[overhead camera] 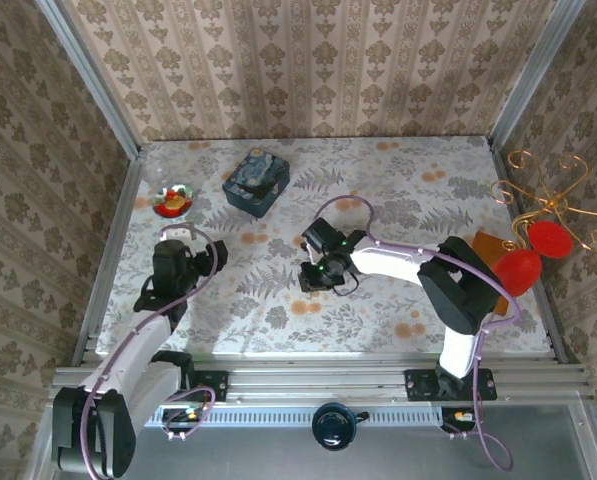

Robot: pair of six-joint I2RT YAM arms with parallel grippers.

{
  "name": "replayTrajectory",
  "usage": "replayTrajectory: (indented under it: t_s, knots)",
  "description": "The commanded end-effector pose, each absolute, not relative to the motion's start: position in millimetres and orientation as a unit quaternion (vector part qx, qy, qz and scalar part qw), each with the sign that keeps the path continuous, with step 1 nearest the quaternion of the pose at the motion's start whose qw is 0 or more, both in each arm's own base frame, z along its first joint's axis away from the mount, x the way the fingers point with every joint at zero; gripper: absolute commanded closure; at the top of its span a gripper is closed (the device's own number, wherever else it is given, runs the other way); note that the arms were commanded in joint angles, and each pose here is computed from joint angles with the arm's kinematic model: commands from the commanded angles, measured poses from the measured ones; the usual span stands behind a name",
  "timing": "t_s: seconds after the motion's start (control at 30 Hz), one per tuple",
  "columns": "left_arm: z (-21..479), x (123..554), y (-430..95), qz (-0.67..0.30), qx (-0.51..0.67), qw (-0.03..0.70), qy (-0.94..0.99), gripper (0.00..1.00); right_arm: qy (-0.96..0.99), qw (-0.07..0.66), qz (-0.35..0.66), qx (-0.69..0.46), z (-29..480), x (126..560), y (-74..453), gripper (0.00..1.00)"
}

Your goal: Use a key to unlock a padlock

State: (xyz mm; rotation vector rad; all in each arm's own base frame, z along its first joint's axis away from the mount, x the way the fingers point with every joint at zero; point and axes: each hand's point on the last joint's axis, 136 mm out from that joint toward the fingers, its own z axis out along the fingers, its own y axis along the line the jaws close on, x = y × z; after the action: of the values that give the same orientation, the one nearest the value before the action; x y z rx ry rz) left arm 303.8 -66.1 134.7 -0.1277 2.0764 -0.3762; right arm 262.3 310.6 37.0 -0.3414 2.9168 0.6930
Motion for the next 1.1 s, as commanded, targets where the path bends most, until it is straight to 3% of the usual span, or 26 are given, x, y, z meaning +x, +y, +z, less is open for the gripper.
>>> replayTrajectory:
  t_s: [0.0,0.73,1.07]
  knots:
    - [139,306,-63,-0.148,-0.044,0.511,0.845,0.22,0.965,0.032,0.231,-0.122,37,255,317,0.83]
    - [128,293,-63,-0.186,-0.061,0.500,0.844,0.20,0.979,-0.024,0.177,-0.094,23,226,308,0.81]
    - [126,292,-60,-0.187,-0.068,0.497,0.844,0.20,0.983,-0.015,0.152,-0.100,23,231,301,0.71]
